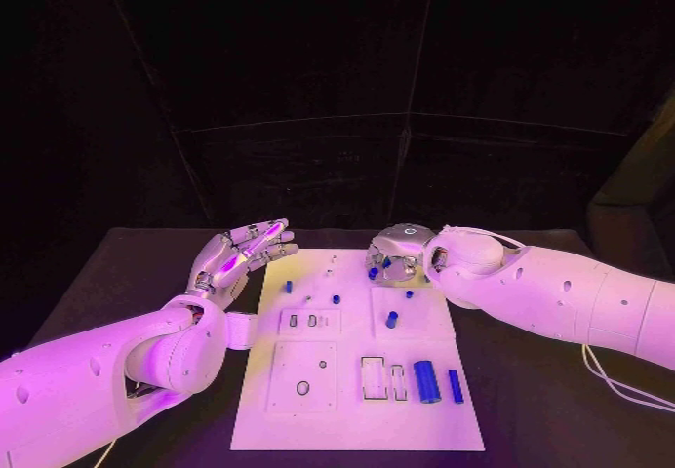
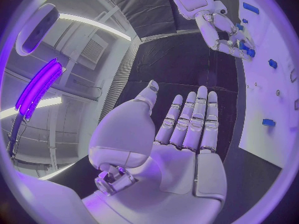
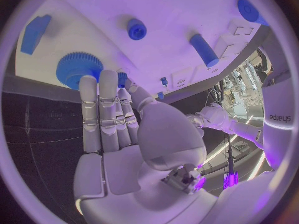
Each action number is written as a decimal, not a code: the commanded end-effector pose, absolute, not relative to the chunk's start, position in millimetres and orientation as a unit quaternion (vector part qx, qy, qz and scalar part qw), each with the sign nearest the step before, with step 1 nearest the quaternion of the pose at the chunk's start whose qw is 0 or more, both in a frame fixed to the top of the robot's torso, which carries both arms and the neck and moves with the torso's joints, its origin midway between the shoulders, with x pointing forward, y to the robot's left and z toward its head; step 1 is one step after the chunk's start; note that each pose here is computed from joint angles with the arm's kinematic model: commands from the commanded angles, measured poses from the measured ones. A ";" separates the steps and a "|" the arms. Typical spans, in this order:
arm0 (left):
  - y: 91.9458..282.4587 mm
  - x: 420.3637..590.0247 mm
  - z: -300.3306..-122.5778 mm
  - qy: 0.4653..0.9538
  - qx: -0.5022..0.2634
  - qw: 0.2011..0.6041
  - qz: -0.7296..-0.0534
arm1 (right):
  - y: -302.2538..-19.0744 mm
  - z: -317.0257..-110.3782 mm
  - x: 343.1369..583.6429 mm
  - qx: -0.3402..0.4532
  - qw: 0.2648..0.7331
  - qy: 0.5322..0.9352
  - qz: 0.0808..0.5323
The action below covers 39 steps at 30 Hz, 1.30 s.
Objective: Assemble the parts on the task board
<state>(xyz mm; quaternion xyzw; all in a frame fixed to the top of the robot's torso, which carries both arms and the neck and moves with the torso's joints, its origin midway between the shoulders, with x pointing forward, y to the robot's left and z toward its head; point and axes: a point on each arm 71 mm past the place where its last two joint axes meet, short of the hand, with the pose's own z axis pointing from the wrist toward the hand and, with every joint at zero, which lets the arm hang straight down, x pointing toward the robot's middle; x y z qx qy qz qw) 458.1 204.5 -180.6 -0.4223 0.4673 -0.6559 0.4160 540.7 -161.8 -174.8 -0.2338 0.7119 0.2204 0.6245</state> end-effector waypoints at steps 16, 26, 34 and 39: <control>210.3 460.4 -178.8 0.455 -0.418 0.423 -0.663 | -162.6 -175.9 536.0 -0.246 0.613 0.720 0.213; 210.7 461.2 -179.4 0.456 -0.419 0.423 -0.661 | -160.3 -167.2 535.6 -0.220 0.650 0.687 0.237; 212.8 462.3 -179.9 0.454 -0.423 0.426 -0.658 | -154.6 -160.4 537.2 -0.180 0.677 0.667 0.252; 212.3 462.5 -180.0 0.454 -0.423 0.426 -0.658 | -147.7 -158.5 540.6 -0.170 0.685 0.661 0.255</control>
